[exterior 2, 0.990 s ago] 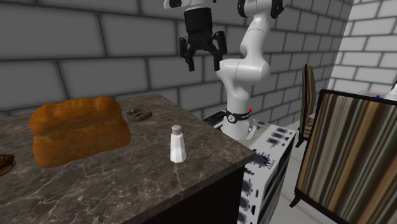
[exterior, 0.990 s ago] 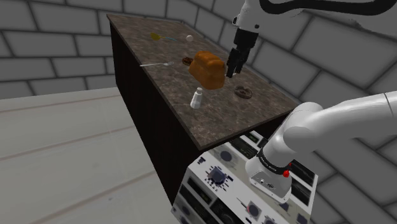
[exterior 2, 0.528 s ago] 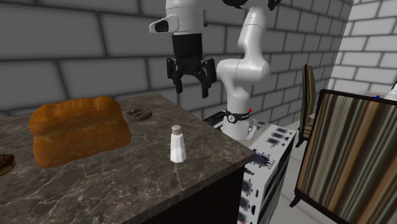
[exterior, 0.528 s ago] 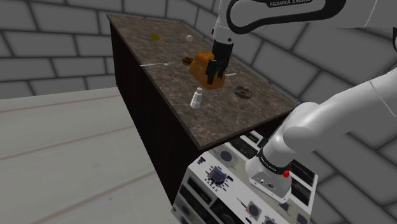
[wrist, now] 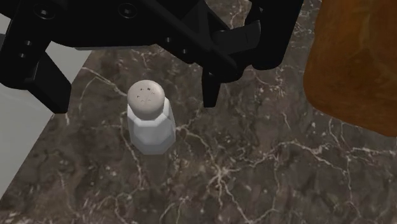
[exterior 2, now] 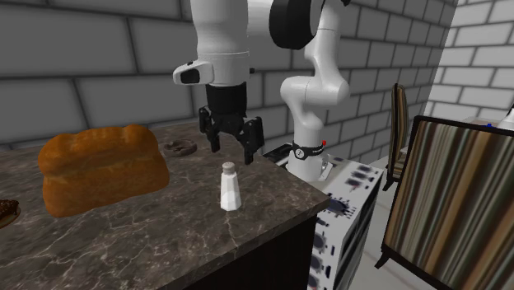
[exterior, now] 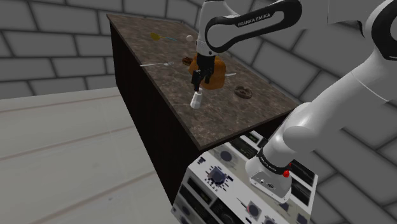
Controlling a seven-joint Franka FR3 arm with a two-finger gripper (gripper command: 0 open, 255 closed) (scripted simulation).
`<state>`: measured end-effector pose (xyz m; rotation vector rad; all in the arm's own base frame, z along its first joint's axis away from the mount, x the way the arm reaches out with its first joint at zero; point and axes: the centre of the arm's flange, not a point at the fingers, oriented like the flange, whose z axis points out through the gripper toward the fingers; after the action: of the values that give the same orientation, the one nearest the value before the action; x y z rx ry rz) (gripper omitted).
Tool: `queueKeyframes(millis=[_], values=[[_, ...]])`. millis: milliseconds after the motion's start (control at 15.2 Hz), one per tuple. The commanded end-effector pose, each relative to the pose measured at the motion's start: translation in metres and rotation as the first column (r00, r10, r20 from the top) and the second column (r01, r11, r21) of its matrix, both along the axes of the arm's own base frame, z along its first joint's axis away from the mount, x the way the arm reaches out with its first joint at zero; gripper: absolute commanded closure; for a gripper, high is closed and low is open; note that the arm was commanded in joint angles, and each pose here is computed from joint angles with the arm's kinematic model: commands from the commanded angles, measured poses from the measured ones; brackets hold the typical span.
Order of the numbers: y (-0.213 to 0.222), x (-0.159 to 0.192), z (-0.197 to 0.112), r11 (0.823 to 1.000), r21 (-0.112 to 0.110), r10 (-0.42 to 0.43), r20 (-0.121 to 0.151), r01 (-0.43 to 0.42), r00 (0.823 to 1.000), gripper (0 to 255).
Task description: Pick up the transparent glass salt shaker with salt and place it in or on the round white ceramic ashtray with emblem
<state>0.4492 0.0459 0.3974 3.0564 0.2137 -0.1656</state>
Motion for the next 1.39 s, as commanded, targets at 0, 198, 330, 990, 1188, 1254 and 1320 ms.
queueKeyframes(millis=[0,198,330,990,1188,1254,1320], values=[[-0.001,0.001,-0.011,1.000,-0.002,0.001,0.001,-0.001,1.000,0],[-0.002,0.000,-0.026,1.000,-0.002,0.001,0.001,-0.001,1.000,0],[-0.003,-0.001,-0.034,1.000,-0.002,0.001,0.001,-0.001,1.000,0],[-0.003,-0.001,-0.034,1.000,-0.002,0.000,0.001,0.000,1.000,255],[-0.003,-0.001,-0.034,1.000,-0.002,0.000,0.001,0.000,1.000,255],[-0.003,-0.001,-0.034,1.000,-0.002,0.000,0.001,0.000,1.000,255],[-0.003,-0.001,-0.034,1.000,-0.002,0.000,0.001,0.000,1.000,255]])
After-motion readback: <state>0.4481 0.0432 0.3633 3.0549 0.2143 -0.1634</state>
